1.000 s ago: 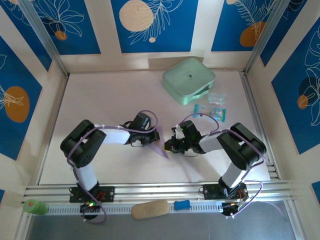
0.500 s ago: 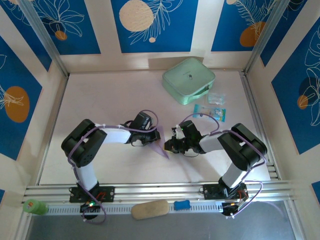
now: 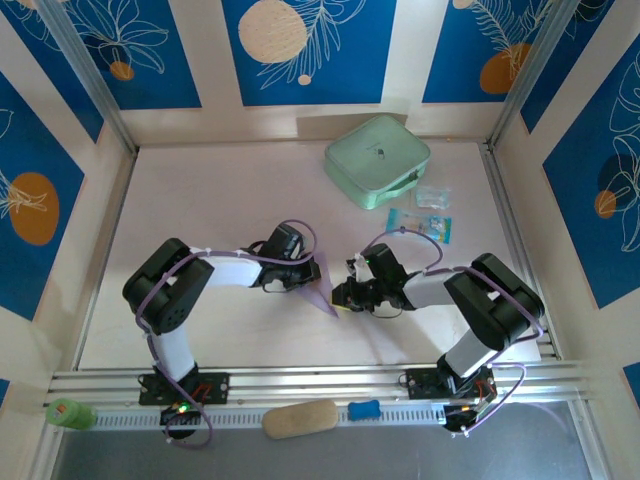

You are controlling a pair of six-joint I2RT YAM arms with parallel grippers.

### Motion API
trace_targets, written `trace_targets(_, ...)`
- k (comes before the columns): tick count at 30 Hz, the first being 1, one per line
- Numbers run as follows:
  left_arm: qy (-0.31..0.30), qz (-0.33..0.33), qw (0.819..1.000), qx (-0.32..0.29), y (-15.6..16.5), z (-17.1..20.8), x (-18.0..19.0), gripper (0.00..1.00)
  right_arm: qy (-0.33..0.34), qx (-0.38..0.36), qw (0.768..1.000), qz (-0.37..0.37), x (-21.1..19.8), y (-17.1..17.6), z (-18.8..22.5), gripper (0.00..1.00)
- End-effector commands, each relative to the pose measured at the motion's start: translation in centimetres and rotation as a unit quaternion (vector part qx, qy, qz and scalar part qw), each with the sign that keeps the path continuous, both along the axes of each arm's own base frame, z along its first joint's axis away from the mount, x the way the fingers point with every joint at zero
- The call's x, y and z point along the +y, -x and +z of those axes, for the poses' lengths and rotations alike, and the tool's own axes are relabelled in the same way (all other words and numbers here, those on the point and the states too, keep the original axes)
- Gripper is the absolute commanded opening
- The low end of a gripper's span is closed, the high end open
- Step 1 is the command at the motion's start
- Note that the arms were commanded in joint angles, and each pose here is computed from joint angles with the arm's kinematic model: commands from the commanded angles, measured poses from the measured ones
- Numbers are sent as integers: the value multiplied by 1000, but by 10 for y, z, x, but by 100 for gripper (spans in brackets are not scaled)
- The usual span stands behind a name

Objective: Fold a paper plane with a square sheet of paper (pick it up from the middle)
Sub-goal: Fourth fold the wing at the center of the table.

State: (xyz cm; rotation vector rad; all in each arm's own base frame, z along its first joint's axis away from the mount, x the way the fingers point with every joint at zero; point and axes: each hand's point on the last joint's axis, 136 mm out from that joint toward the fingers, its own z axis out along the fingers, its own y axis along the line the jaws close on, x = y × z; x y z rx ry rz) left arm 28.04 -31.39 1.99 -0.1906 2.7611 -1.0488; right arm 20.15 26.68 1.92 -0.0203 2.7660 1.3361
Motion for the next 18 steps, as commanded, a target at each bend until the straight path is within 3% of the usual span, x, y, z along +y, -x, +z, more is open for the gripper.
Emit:
trace_targets(1, -42, -10, 999, 29, 14, -24, 11, 1, 31, 34, 999, 17, -10, 22, -14, 18)
trace_targets(5, -42, -9, 999, 29, 14, -24, 11, 1, 43, 30, 998, 18, -12, 21, -15, 18)
trace_targets(11, -42, -9, 999, 28, 14, -25, 12, 1, 47, 34, 998, 21, -11, 23, -17, 9)
trace_targets(18, -42, -9, 999, 29, 15, -24, 12, 1, 42, 34, 998, 22, -11, 24, -11, 14)
